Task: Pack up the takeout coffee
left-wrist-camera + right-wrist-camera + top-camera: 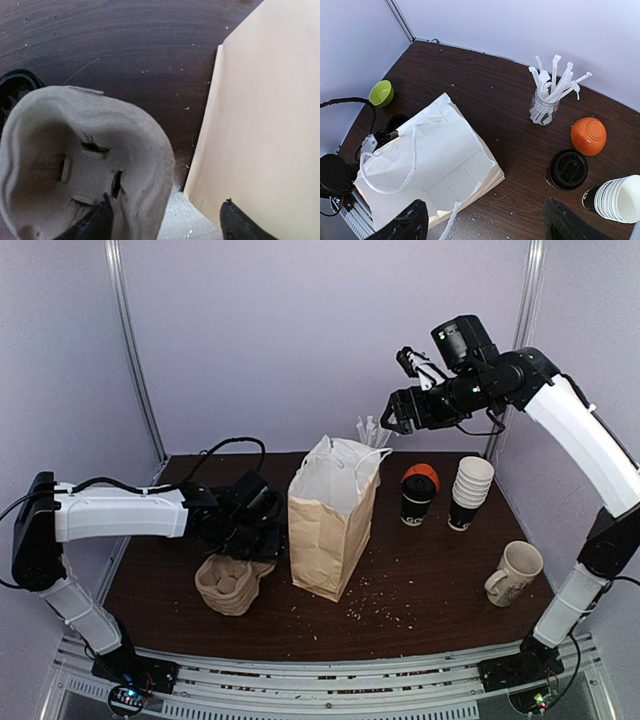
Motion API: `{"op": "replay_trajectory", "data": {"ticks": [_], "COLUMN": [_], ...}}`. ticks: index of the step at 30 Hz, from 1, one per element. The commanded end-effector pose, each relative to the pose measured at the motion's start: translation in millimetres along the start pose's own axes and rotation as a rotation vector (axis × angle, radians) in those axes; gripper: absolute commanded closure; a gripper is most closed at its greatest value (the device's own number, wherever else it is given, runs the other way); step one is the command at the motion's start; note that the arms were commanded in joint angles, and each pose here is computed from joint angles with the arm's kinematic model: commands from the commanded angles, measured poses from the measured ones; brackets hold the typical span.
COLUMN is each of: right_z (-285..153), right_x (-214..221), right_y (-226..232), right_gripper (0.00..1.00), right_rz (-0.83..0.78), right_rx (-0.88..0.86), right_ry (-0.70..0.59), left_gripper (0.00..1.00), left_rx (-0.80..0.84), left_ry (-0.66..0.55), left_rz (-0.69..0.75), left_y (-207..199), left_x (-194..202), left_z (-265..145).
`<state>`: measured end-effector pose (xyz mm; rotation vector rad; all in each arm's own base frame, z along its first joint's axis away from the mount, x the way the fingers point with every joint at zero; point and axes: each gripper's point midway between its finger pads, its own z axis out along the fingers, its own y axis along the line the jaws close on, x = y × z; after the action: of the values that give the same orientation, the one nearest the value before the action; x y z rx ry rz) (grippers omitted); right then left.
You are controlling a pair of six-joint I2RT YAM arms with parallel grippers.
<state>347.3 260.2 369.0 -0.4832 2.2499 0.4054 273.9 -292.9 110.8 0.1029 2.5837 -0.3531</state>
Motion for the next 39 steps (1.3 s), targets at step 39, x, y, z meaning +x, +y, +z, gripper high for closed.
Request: {"op": "replay_trajectory", "data": {"ticks": [39], "right_z": [43.0], "right_x": [121.1], "right_y": [302.2], "right_gripper": [0.44], "right_rz": [-0.532], "right_rx": [-0.341], "right_ry": [-0.022], "left_gripper": [0.23], "left_rx": [0.195], "left_ry": [-0.314], "left_rz": [-0.406], "left_y": [142.6], "left_x": [-14.8], "left_z": [-93.8]}}
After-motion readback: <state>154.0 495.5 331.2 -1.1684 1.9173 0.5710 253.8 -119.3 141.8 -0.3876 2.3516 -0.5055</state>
